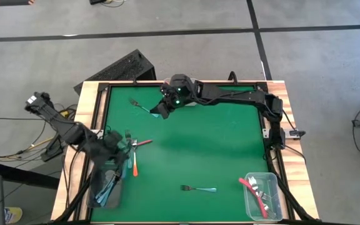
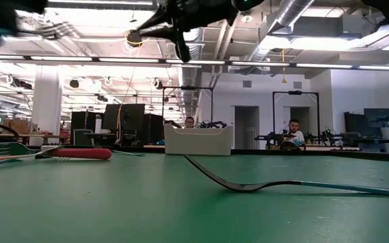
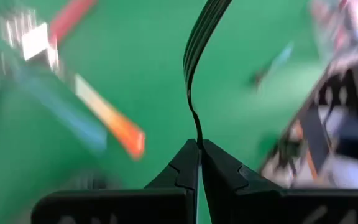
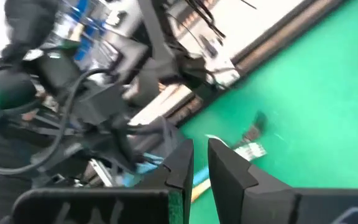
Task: Sort silverware by color (type)
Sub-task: Put the blue fork into the black transparent bin
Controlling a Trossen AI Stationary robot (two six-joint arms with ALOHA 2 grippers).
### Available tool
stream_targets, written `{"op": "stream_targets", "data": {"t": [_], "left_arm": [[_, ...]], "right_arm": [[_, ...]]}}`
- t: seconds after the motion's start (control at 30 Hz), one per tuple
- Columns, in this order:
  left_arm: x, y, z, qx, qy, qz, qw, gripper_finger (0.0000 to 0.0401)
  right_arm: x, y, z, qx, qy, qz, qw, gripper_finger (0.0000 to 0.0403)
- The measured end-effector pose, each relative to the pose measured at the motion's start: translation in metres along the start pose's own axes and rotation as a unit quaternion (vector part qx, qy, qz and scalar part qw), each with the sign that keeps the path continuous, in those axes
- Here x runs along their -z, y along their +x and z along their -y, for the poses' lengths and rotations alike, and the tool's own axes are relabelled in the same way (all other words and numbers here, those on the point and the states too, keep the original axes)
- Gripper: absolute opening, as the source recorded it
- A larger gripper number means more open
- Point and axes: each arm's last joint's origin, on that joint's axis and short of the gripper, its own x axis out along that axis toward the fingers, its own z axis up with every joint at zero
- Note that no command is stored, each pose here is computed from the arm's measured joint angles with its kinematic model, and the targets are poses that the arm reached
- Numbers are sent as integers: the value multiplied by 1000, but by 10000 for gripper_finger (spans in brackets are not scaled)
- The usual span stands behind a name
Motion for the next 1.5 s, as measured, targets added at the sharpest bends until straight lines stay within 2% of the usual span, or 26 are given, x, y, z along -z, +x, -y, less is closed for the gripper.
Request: {"op": "stream_targets", "data": {"t": [0.17,0.37,0.5,0.6,0.7,0.87,1.0,1.13,1.27,1.33,1.4,1.5], "left_arm": [[28,-9,-10,-30,3,-82,996,0],[50,-9,-26,-63,-10,-105,992,0],[61,4,-41,-90,-47,-107,989,4],[66,14,-49,-108,-63,-132,983,23],[66,18,-52,-120,-77,-149,978,53],[61,21,-50,-123,-99,-146,977,106],[58,23,-49,-131,-118,-152,973,134],[55,24,-47,-132,-134,-155,970,145],[54,26,-44,-119,-148,-153,970,147],[52,26,-43,-118,-155,-151,969,147],[51,27,-42,-116,-161,-149,969,147],[49,28,-41,-114,-171,-145,968,147]], "right_arm": [[5,1,1,21,3,-11,1000,75],[4,1,2,25,2,-8,1000,75],[5,0,4,34,8,-14,999,77],[7,0,10,68,-14,-17,997,83],[15,9,24,118,-78,-38,989,90],[37,39,59,144,-80,-97,982,110],[34,60,72,149,-93,-118,977,139],[24,83,90,197,-105,-129,966,162],[14,99,110,227,-105,-141,958,163],[15,102,123,225,-101,-125,961,160],[21,100,138,242,-81,-145,956,157],[23,102,146,248,-101,-159,950,155]]}}
